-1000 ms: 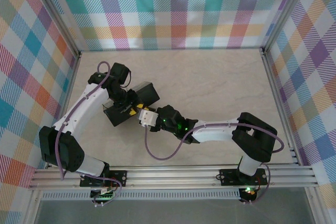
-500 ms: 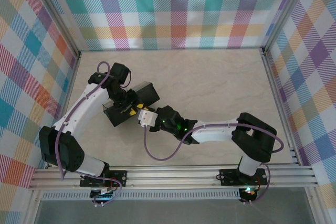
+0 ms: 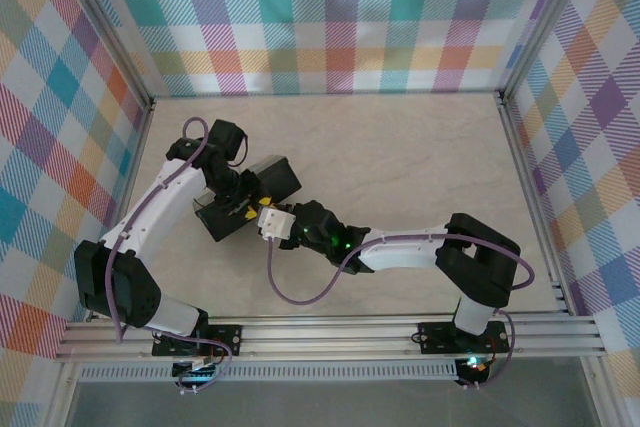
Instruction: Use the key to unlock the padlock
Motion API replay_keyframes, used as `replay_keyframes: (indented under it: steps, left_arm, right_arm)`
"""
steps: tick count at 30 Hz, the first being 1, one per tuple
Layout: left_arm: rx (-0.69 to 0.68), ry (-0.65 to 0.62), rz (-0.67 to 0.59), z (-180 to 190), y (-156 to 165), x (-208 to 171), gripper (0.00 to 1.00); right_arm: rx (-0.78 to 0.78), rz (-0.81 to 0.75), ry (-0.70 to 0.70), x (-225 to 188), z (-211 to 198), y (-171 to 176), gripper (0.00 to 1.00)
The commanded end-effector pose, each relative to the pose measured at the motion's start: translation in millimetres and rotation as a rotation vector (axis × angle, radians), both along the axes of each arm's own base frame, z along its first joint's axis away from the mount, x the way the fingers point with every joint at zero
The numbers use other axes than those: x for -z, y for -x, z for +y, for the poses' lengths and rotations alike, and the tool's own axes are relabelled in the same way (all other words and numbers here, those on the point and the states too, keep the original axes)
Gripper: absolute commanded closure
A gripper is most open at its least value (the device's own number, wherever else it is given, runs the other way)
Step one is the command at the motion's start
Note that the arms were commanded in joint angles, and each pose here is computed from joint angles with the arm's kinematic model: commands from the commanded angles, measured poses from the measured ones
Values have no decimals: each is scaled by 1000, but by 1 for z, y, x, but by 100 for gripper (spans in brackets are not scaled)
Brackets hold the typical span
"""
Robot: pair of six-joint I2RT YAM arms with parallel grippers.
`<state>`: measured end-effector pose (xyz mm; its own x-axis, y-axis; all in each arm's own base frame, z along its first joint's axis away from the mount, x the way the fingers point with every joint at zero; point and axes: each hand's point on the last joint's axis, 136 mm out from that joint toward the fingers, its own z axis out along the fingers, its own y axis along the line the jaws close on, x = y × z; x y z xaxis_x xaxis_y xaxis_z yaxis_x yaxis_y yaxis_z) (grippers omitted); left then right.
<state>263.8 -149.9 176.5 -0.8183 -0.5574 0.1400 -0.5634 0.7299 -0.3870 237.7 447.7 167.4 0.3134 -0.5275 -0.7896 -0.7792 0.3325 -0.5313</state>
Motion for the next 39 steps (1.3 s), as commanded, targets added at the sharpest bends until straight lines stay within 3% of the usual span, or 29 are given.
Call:
replay_keyframes:
  steps: [1,8,15,19,23,28,35,39]
  left_arm:
    - [19,95,-58,-15,-9,-18,100]
    - [17,96,-58,-16,-10,-16,100]
    - [19,100,-62,-16,-11,-16,100]
    - [25,92,-68,-15,-11,-18,100]
    - [21,89,-63,-12,-11,-15,100]
    - [22,88,-68,-12,-13,-17,100]
    - [22,83,-67,-11,-14,-18,100]
    - [22,87,-65,-11,-14,-19,100]
  right_arm:
    - [-2,21,-94,-20,11,7,89]
    - [27,263,-266,-35,14,15,93]
    - [5,423,-351,-39,19,26,94]
    - [26,400,-319,-34,11,25,91]
    - [9,349,-211,-24,4,29,74]
    - [42,243,-112,-6,-12,23,65]
    - [76,120,-29,5,-23,13,61]
    - [110,59,-66,-5,-26,5,67]
